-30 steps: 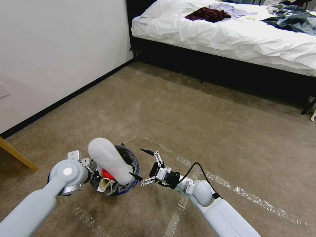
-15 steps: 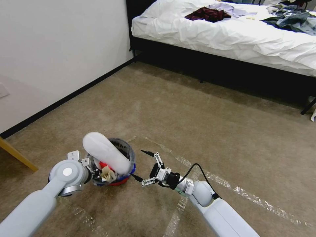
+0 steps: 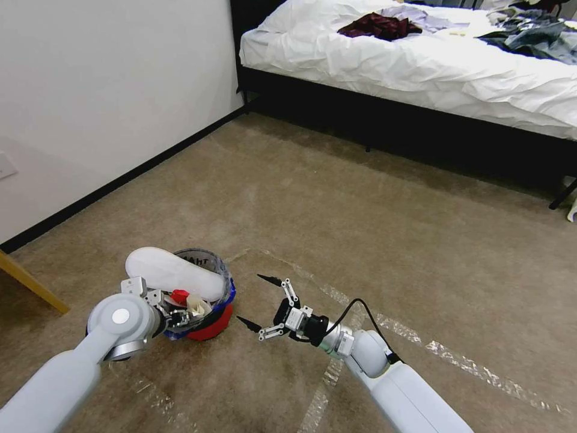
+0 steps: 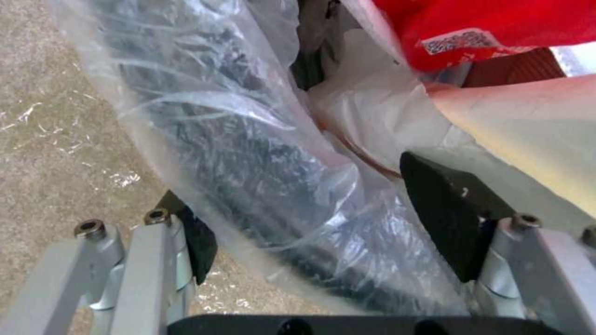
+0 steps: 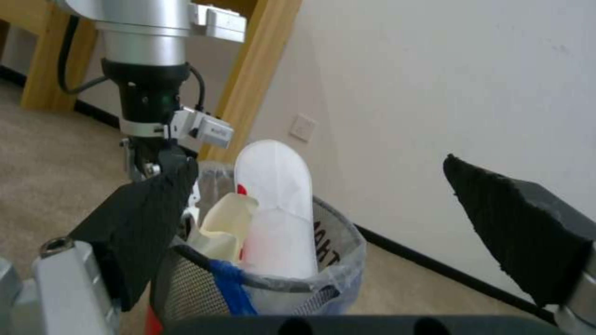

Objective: Pick up the trash bin and place the garbage on the floor into it.

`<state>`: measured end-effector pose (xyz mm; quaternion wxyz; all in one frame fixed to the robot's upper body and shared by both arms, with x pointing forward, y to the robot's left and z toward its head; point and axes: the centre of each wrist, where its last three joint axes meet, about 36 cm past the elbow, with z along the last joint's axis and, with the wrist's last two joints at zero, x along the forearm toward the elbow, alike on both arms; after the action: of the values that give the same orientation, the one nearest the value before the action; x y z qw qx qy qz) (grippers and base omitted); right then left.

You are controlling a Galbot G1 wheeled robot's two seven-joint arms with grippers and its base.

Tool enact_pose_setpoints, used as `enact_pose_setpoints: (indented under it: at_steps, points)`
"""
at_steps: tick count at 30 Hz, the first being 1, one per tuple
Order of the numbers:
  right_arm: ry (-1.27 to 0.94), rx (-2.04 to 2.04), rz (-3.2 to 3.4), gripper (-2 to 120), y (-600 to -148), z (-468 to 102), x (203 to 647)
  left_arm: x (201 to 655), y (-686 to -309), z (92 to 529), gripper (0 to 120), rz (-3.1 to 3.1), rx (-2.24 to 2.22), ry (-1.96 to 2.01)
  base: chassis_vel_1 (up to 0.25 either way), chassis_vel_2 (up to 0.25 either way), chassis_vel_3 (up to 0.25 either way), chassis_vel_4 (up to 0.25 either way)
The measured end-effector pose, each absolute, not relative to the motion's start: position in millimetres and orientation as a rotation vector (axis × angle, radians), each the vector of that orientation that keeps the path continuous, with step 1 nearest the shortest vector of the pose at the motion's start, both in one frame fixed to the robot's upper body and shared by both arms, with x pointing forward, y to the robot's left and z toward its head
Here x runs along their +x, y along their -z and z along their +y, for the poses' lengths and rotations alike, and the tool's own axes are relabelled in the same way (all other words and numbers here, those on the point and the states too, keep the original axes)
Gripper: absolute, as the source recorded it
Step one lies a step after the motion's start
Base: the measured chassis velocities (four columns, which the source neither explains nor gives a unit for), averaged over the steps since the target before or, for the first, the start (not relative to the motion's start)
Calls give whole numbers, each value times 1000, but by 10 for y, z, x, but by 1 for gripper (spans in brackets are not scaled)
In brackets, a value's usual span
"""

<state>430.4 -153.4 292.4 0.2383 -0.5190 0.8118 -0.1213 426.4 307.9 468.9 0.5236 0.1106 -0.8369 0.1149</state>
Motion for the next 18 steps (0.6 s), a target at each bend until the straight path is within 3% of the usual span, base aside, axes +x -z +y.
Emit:
enact_pose_setpoints:
  at_steps: [18]
  points:
    - [326,-1431,2224,100,-2892,-1500,4280,4271,-4714,3061,77,-2018,253,-280,0,0,0,0]
